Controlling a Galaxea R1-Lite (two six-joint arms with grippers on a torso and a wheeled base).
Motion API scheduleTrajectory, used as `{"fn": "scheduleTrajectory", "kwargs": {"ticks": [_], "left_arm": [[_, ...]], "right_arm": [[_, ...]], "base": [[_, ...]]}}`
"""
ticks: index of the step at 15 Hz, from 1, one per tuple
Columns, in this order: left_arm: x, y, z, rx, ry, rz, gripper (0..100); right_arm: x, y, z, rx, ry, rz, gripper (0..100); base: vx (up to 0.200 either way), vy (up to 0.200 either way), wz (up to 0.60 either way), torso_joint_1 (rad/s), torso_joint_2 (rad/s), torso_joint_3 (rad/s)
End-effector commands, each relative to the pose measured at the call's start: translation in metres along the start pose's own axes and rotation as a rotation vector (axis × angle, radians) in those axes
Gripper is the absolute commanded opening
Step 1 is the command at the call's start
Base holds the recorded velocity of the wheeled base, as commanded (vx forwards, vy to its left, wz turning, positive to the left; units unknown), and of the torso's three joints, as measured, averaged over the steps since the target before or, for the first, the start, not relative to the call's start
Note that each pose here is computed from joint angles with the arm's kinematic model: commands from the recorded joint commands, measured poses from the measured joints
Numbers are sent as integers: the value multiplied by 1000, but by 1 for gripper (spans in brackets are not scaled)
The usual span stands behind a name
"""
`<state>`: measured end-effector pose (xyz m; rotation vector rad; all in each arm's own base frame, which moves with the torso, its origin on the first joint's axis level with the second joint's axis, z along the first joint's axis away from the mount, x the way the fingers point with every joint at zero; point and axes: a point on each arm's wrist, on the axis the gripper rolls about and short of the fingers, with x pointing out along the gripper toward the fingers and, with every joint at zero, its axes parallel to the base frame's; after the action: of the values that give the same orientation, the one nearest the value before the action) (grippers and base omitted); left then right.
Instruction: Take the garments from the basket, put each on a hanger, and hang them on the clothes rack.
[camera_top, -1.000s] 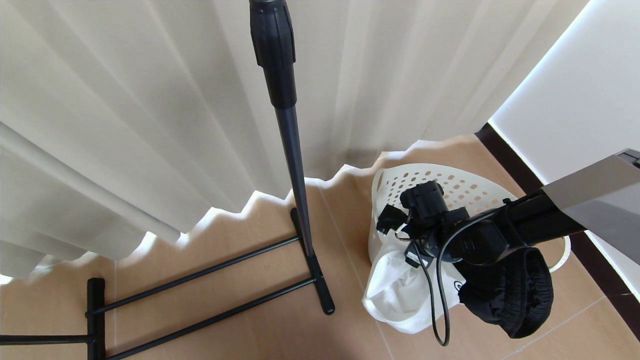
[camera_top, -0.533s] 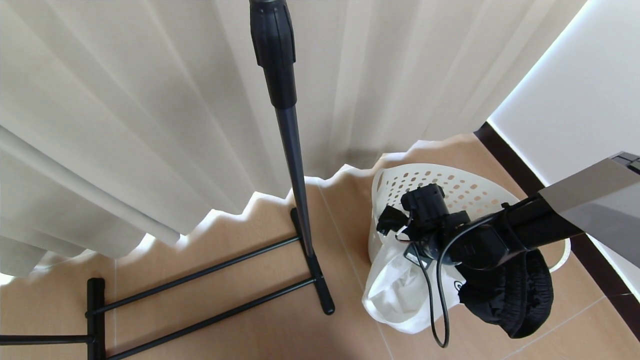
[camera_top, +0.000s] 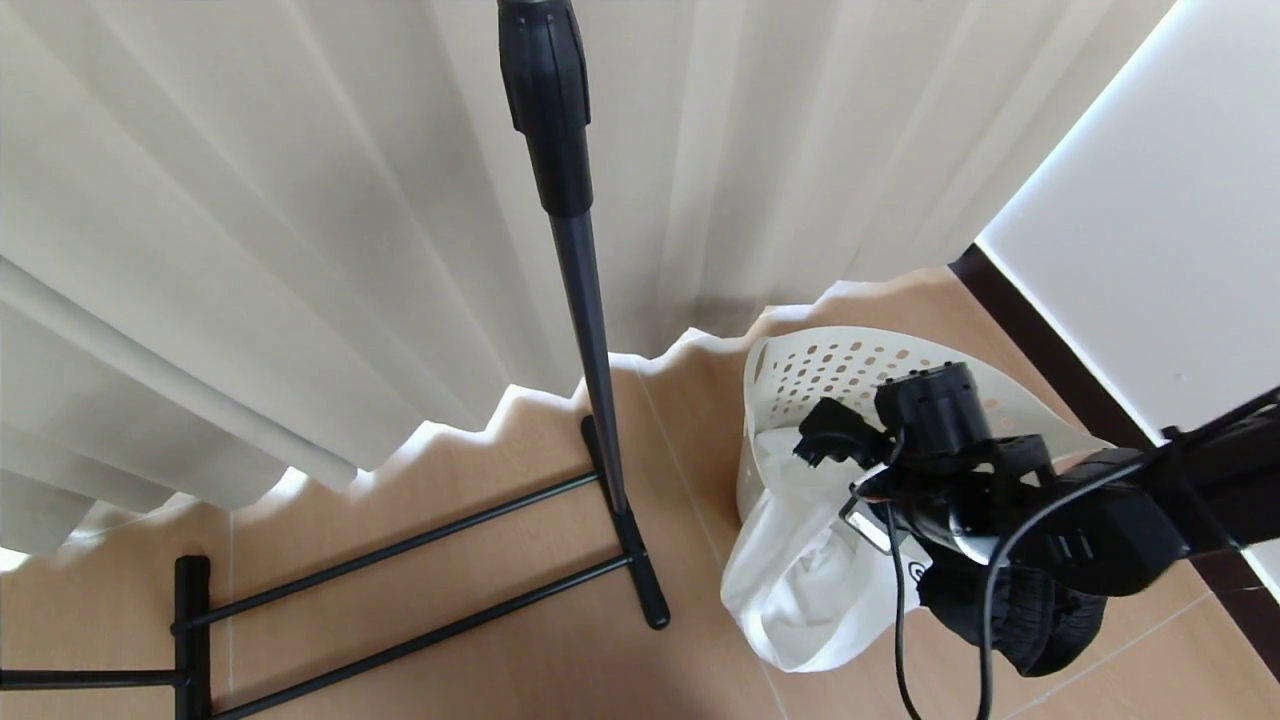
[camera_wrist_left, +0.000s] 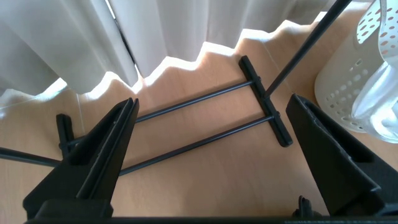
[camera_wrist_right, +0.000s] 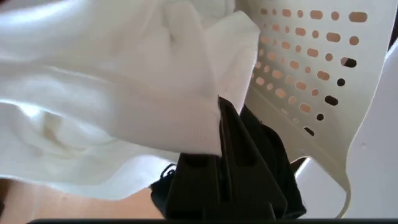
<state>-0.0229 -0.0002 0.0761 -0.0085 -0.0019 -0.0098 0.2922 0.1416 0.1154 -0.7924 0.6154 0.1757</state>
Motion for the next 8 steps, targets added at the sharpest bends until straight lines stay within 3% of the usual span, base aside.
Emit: {"fn": "scheduleTrajectory", "kwargs": {"ticks": [1,4,5,6,8], "left_arm": [[0,0,0,1,0,-1,100],[0,0,0,4,-1,-2,100],[0,0,0,4,-1,-2,100],[0,0,0,4,2,-4,100],[0,0,0,5,2,-4,100]], "right_arm": [[-137,-39,-16,174,-372,3,0],[-185,-52,-54,225,-507,-2,0],[-185,-51,-55,225,-510,0,0],[-193,-54,-56,212,-586,59,0],[-190,-52,-58,207,-569,62,0]], "base": [[0,0,0,0,0,0],[0,0,0,0,0,0],[0,0,0,0,0,0],[0,0,0,0,0,0],[0,0,0,0,0,0]]}}
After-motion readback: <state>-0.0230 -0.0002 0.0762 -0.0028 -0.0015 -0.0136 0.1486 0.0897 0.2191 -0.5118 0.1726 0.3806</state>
